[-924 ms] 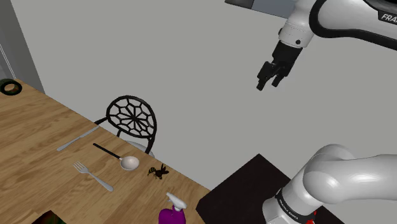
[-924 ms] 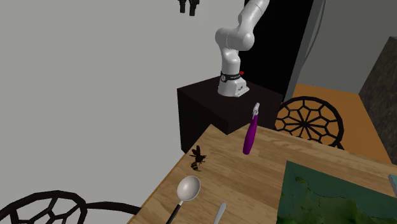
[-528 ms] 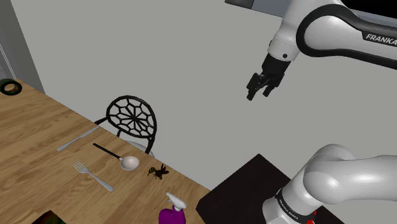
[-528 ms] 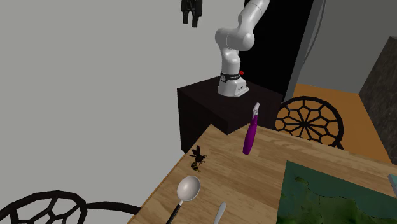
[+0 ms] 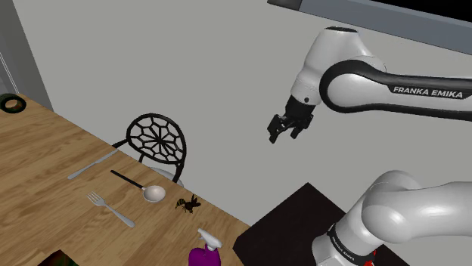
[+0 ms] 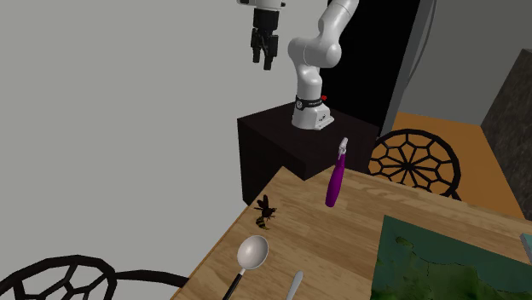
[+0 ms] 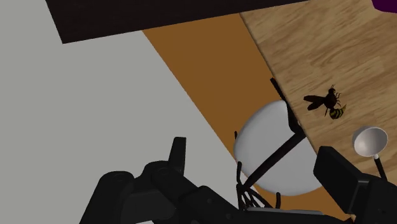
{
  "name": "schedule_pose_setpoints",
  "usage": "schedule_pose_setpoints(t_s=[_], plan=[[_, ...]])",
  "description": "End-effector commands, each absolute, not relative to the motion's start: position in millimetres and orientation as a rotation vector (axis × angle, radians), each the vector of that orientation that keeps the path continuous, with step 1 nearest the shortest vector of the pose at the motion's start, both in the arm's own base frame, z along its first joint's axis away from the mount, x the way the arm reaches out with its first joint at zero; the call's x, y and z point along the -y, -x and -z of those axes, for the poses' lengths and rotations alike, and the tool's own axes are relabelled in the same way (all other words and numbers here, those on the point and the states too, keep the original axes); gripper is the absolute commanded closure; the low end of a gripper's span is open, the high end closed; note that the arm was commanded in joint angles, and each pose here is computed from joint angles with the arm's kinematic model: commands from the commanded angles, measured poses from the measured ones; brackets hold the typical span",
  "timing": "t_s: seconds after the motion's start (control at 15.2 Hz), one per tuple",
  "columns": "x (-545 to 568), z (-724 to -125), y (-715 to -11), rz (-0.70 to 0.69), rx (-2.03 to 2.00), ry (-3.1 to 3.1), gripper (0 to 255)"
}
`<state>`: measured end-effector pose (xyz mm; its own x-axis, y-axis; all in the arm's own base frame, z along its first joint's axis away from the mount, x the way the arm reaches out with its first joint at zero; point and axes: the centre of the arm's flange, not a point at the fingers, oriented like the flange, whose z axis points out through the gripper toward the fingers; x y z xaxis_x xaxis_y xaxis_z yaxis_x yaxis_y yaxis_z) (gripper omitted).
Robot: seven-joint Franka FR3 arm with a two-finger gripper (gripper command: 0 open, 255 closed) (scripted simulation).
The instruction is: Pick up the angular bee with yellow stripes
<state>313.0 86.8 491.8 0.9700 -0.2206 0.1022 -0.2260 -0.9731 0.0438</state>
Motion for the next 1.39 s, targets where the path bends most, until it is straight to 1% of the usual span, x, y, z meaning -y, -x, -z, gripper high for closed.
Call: schedule_pose_setpoints(t_s=[0.0,1.32], plan=[[-101,-470,-318,-0.160,0.378,-3.065,0],[-239,-258,-378,-0.234,0.655,-3.056,0]])
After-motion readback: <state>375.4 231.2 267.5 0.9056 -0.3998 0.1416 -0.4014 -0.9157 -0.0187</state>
